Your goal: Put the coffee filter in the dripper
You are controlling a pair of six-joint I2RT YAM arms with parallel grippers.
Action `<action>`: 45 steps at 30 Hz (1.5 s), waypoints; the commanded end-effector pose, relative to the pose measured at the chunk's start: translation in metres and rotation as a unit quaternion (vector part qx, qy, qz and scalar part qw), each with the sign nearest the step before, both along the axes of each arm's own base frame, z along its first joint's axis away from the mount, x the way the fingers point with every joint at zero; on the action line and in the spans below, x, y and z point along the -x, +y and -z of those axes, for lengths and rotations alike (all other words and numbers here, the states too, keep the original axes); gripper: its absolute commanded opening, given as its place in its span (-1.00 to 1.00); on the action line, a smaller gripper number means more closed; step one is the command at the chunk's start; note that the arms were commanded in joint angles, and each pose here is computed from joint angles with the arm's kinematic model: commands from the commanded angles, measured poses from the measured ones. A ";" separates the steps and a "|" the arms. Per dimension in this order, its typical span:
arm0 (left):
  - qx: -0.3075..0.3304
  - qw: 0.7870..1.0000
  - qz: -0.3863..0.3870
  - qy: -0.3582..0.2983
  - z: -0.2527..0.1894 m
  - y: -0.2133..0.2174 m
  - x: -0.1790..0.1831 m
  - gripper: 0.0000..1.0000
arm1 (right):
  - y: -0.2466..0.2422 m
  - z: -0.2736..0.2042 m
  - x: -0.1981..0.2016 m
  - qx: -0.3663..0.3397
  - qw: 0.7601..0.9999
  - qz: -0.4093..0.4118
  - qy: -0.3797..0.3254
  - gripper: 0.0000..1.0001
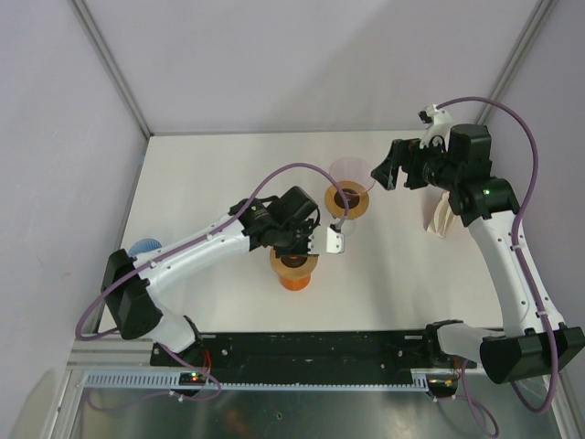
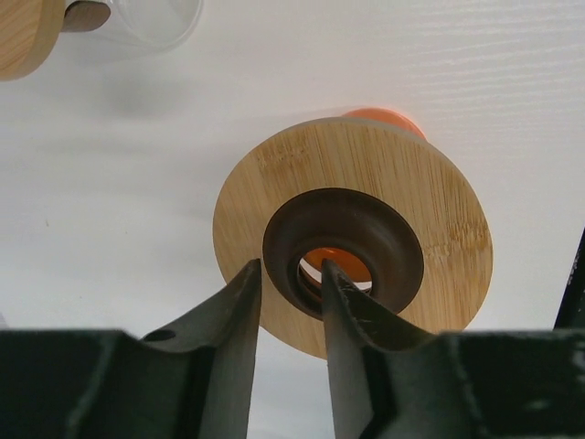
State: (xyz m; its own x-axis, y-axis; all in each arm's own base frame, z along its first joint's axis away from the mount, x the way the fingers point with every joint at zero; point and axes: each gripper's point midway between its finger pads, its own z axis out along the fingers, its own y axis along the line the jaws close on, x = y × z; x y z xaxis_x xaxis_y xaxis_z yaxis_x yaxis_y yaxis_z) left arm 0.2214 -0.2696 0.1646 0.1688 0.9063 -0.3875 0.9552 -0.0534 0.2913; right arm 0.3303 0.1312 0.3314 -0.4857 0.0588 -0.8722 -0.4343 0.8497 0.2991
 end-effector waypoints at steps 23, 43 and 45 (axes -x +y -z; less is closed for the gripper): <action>0.139 0.947 -0.281 -0.068 -0.080 0.150 -0.072 0.33 | 0.004 -0.010 0.007 -0.005 1.000 -0.014 -0.019 0.99; 0.127 0.750 -0.641 -0.104 0.001 0.414 -0.053 0.35 | 0.007 -0.014 0.004 -0.020 1.000 -0.010 -0.022 0.99; 0.116 0.738 -0.657 -0.103 0.009 0.428 -0.051 0.35 | 0.007 -0.013 0.002 -0.020 1.000 -0.010 -0.021 0.99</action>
